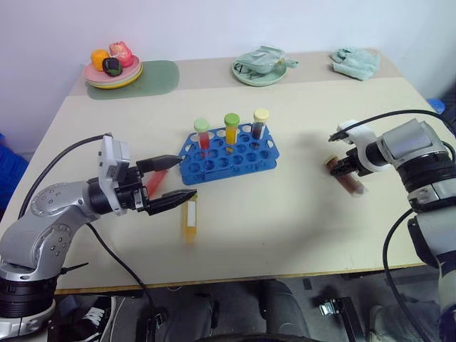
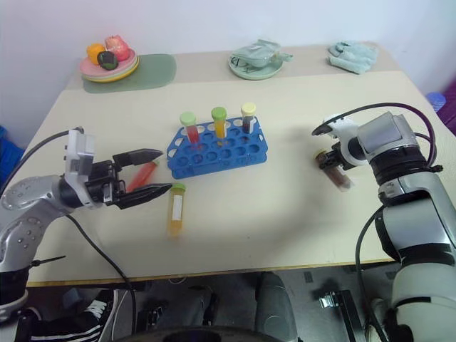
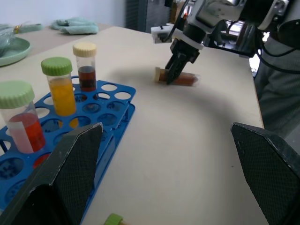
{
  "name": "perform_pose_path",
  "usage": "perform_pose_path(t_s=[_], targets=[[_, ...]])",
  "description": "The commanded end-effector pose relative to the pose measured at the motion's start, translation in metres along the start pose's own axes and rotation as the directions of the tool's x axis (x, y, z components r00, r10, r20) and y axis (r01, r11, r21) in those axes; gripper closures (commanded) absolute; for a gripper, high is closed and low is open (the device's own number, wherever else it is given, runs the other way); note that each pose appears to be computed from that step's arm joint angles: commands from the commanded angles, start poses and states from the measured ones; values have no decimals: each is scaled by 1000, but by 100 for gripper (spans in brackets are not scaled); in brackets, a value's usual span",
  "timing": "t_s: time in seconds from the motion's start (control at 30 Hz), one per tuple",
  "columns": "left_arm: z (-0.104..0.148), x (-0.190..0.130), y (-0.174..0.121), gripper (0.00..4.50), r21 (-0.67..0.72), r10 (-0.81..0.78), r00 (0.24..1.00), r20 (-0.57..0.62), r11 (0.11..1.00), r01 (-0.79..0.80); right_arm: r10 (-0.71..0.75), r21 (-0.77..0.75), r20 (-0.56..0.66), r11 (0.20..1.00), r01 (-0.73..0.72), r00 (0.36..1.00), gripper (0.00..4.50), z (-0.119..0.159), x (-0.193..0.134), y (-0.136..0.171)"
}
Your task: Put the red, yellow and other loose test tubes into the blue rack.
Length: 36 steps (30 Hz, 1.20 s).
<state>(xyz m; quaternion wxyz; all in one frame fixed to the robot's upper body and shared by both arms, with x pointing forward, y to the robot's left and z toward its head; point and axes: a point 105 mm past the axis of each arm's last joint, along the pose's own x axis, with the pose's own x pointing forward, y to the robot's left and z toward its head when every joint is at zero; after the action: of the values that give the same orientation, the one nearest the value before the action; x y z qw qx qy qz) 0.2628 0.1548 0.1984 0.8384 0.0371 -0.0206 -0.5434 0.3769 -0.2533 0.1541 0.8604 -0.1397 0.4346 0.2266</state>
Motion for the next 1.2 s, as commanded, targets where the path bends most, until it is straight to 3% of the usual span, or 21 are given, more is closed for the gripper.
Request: perform_pose_path(t_s=[0.03,0.13,0.23,0.4,0.5,0.6,0.7,0.83,1.2], targets=[[10,-5,5,0,49,15,1000,25,999,-16,169,-157,301,980,-127,939,372,42,-40,31],[10,-9,9,0,46,21,999,30,999,-22,291,-306,593,944,-124,751,372,66,-75,64],[8,-10,13,0,37,24,999,33,999,-25,306,-303,752,947,-105,584,372,76,-90,84],[0,-9,21,0,59,53,997,47,997,-56,229,-224,917,973,-52,327,372,85,-81,107],[-5,-9,24,0,84,64,997,41,994,-67,115,-114,964,993,-16,241,372,89,-58,110],[-5,-8,27,0,100,66,997,40,993,-69,85,-96,975,995,42,207,372,89,-41,116],[-1,-8,30,0,109,68,996,51,991,-73,61,-63,986,998,6,155,372,90,-35,119],[1,-6,30,0,111,65,996,56,991,-71,91,-107,978,992,72,188,372,87,-11,128],[-4,-10,24,0,83,80,996,34,993,-83,99,-101,977,995,5,191,372,84,12,136]])
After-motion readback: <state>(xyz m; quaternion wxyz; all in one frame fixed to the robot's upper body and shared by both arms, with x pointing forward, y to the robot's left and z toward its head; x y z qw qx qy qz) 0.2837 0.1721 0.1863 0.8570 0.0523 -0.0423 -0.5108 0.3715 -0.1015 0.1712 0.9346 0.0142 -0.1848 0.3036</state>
